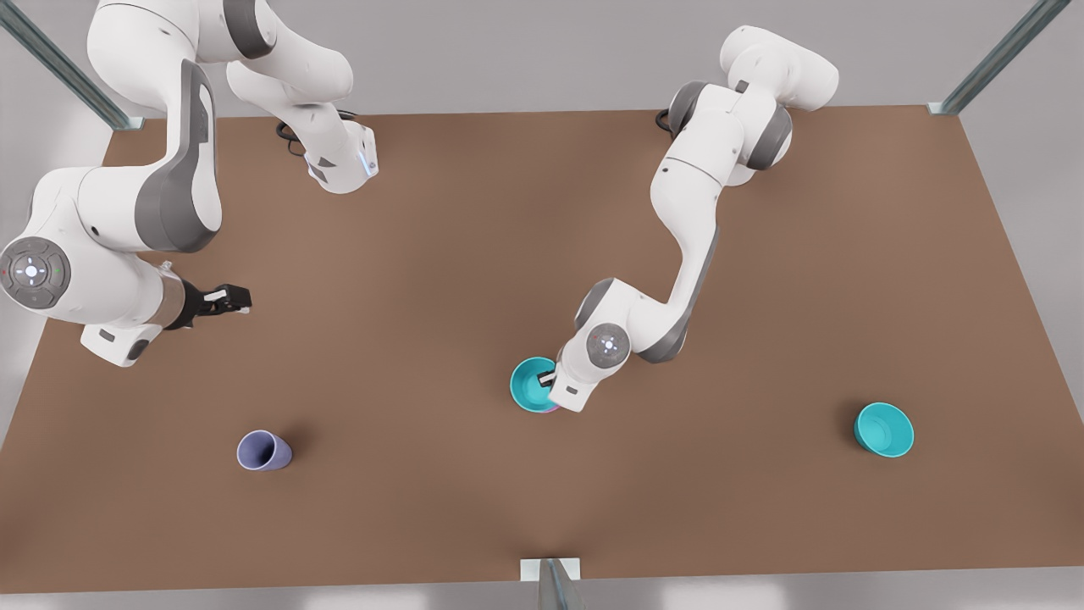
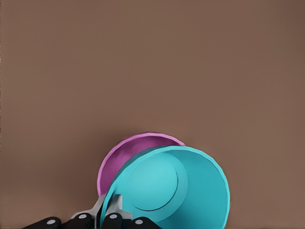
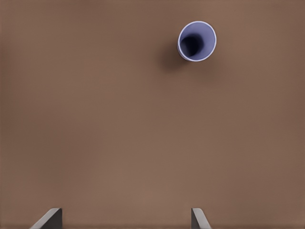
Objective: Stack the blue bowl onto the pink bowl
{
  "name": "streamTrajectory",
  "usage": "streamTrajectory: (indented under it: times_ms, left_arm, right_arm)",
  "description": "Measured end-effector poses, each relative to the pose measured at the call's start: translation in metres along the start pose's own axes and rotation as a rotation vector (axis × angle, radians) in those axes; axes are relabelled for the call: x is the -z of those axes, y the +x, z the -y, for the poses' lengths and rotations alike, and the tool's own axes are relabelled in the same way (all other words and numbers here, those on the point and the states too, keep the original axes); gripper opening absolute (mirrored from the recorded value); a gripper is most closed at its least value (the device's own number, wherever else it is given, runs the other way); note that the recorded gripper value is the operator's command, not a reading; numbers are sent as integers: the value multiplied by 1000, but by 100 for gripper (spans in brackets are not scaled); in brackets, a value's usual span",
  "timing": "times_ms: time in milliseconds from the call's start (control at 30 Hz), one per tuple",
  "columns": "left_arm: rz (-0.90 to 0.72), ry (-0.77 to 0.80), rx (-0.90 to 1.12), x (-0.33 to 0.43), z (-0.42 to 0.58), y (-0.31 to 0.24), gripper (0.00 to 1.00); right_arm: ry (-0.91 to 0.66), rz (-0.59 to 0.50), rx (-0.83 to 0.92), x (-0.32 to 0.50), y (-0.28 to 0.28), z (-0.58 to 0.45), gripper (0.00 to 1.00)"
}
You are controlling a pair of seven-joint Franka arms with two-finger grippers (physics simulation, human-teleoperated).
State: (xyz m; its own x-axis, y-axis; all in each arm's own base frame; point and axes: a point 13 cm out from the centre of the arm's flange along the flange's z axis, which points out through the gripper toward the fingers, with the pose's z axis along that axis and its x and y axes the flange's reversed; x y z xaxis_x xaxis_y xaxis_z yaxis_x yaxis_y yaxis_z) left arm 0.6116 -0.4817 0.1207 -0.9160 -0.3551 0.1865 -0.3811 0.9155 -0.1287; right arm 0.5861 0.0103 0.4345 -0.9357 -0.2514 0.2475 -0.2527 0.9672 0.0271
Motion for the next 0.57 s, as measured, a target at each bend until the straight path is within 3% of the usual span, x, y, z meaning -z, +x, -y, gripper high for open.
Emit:
streamTrajectory:
  times_ms: [33, 67, 100, 200, 333, 367, 433, 567]
  left_arm:
    - [-2, -2, 9, -1, -1, 0, 21]
    - [-5, -6, 17, -3, -3, 0, 44]
    - [-7, -8, 25, -4, -4, 1, 100]
    - [-6, -15, 48, 27, -13, -6, 100]
    - [156, 7, 121, 329, -138, -72, 100]
    - [176, -16, 133, 374, -180, -77, 100]
    - [175, -76, 133, 417, -242, -73, 100]
    - [114, -163, 50, 429, -293, -41, 100]
  right_arm:
    - [0, 0, 1, 0, 0, 0, 100]
    - [-1, 0, 1, 0, 0, 0, 100]
    - [0, 0, 2, 0, 0, 0, 100]
    - [0, 1, 3, 0, 0, 0, 100]
    - [0, 0, 4, -2, -2, 0, 100]
    - [0, 0, 4, -2, -2, 0, 100]
    - [0, 0, 5, -2, -2, 0, 100]
    - [-1, -2, 6, -4, -3, 0, 100]
